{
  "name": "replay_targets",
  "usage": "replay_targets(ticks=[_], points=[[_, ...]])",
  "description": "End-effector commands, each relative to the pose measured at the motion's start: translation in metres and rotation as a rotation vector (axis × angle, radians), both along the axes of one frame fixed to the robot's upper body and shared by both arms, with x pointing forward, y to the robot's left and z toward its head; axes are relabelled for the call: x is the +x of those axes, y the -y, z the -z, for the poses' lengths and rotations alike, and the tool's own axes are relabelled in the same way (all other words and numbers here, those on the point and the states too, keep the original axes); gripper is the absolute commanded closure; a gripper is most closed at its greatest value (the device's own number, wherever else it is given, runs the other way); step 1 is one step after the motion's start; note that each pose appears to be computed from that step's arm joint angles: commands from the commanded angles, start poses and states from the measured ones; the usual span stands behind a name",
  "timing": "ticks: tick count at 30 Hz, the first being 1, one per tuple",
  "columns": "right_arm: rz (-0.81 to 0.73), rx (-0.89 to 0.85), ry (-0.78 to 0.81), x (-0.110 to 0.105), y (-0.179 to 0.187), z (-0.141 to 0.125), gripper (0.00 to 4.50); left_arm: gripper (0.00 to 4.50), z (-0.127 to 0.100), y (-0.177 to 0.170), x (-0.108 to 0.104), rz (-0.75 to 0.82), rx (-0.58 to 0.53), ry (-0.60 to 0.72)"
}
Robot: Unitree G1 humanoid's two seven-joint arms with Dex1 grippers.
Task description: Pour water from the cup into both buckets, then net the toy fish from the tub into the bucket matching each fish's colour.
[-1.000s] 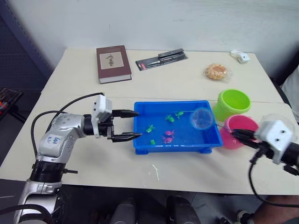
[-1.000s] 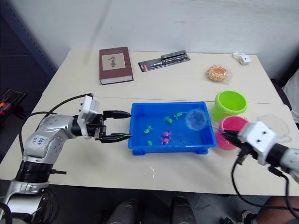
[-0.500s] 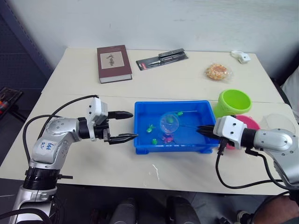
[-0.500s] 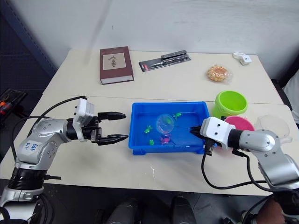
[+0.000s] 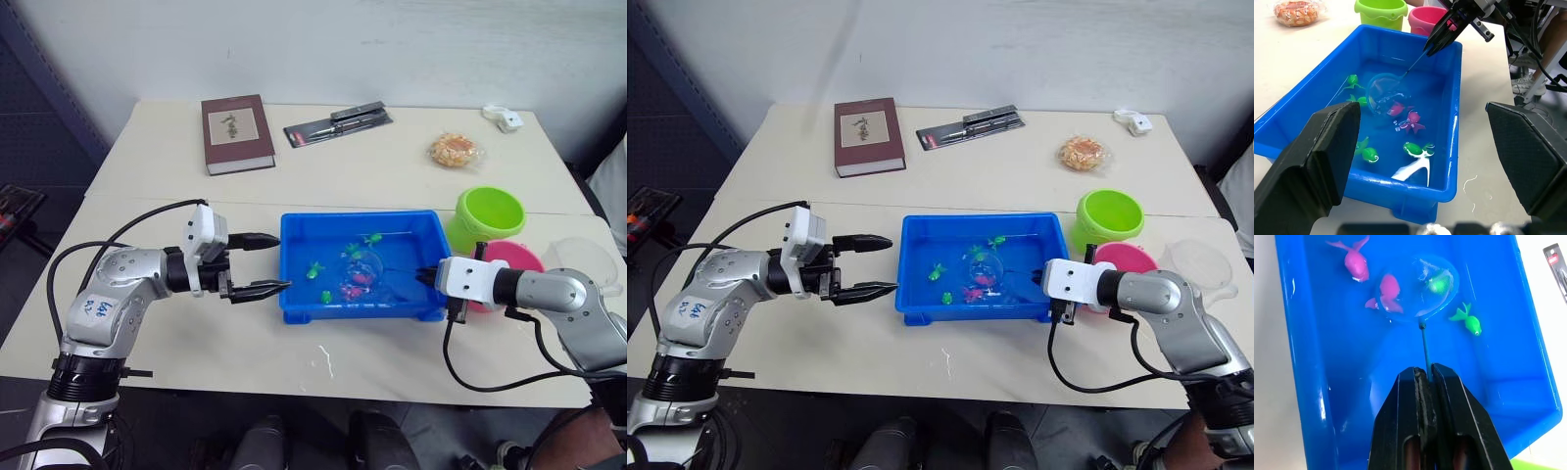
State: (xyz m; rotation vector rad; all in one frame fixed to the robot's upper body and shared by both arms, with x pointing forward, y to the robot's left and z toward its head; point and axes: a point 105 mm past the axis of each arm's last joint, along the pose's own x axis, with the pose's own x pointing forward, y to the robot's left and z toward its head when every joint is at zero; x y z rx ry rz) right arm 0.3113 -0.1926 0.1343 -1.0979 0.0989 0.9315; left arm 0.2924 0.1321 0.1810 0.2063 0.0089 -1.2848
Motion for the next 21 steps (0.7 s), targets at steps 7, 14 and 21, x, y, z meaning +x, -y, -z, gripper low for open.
replay_targets(ticks=[7, 14, 21], points=[[-0.099, 0.024, -0.051, -0.011, -0.016, -0.002, 4.50, 0.11, -0.012, -0.001, -0.004, 0.006, -0.016, 0.041], [-0.061, 0.073, -0.139, -0.011, -0.020, -0.008, 4.50, 0.11, -0.013, 0.000, -0.004, 0.005, -0.018, 0.040], [0.085, 0.289, -0.361, -0.011, -0.019, -0.020, 4.50, 0.11, -0.014, 0.001, -0.004, 0.005, -0.025, 0.043]])
